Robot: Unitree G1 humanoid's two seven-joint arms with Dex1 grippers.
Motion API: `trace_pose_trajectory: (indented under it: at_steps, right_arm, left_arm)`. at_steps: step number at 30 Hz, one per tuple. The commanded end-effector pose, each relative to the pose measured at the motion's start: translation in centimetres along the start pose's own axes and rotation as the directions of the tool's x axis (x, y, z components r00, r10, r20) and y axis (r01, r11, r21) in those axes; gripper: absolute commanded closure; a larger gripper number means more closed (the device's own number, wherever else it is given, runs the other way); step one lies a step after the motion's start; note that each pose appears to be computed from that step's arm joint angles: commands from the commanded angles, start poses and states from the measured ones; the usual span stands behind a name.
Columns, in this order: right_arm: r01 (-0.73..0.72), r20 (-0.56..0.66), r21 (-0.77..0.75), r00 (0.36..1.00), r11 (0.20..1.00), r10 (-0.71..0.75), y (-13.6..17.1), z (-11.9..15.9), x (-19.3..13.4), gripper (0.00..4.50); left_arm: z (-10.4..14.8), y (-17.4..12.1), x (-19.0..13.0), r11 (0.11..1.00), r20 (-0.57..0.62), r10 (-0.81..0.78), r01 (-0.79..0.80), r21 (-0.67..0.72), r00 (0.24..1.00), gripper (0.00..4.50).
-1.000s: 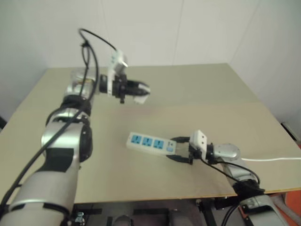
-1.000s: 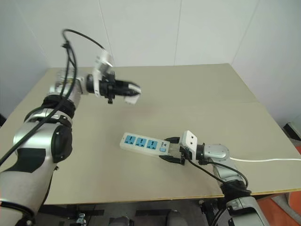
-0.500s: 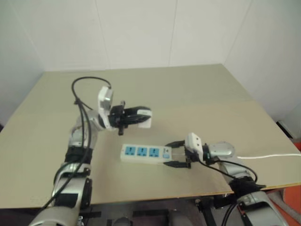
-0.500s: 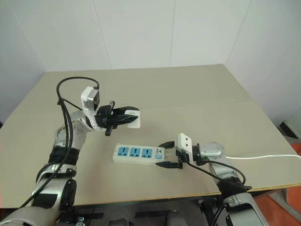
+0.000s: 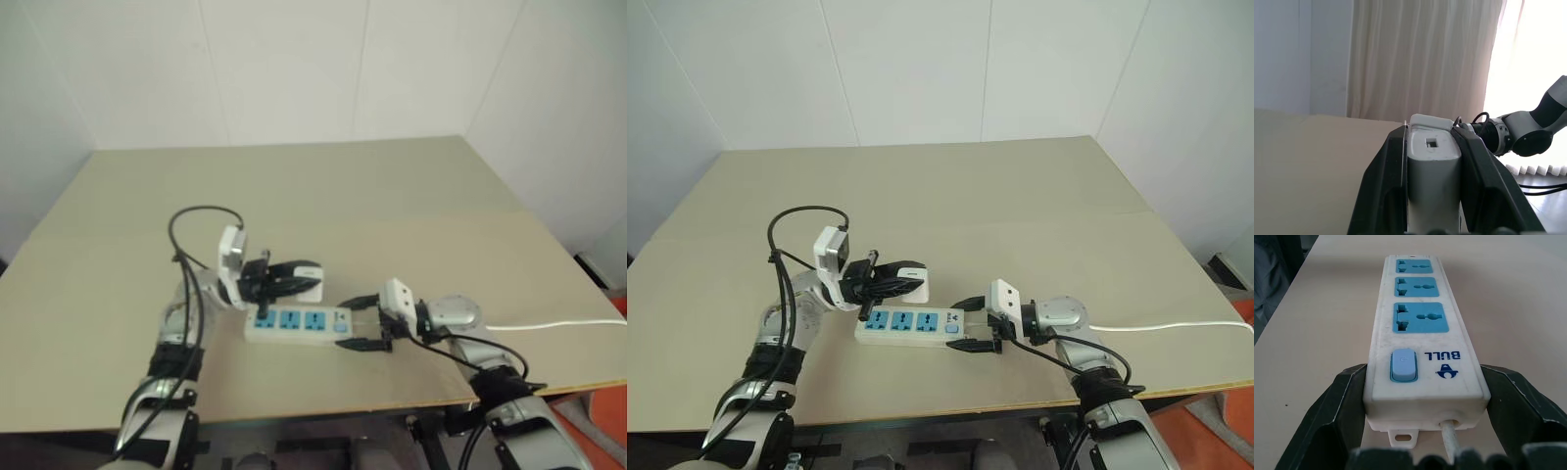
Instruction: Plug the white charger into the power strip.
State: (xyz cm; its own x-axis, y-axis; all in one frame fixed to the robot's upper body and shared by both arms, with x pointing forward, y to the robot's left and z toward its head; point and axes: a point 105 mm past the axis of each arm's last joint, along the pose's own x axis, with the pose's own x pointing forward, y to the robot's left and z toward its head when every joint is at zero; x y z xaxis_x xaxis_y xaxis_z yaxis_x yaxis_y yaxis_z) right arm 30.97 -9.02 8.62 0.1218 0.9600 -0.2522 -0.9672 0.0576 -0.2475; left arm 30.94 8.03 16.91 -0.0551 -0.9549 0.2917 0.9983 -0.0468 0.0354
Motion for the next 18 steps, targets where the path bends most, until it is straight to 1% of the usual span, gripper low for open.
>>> trace_pose_trajectory:
  at_steps: [1,4,7,12,18]
  right_arm:
    - [-0.076,-0.039,0.014,0.996,0.997,0.077,1.6,-1.0,1.3,1.12]
    - [-0.074,-0.039,0.012,0.996,0.997,0.075,1.6,-0.8,1.3,1.12]
    - [-0.073,-0.041,0.010,0.996,0.997,0.074,1.6,-0.8,1.2,1.12]
    - [-0.079,-0.043,0.012,0.996,0.997,0.079,1.8,-0.8,1.3,1.12]
    - [-0.083,-0.045,0.013,0.995,0.996,0.084,2.0,-0.8,1.4,1.12]
  left_arm:
    - [-0.2,-0.2,0.2,1.000,0.003,-0.005,0.005,0.024,1.000,3.48]
    - [-0.9,-0.2,-0.3,1.000,0.014,0.008,-0.008,-0.024,1.000,3.48]
    - [-2.0,-0.4,-1.0,0.999,-0.025,0.010,-0.011,-0.048,1.000,3.48]
    - [-2.9,-0.3,-1.5,0.997,-0.044,0.019,-0.022,-0.069,0.999,3.48]
    - [-3.4,-0.1,-1.3,0.997,-0.046,0.031,-0.034,-0.073,0.998,3.48]
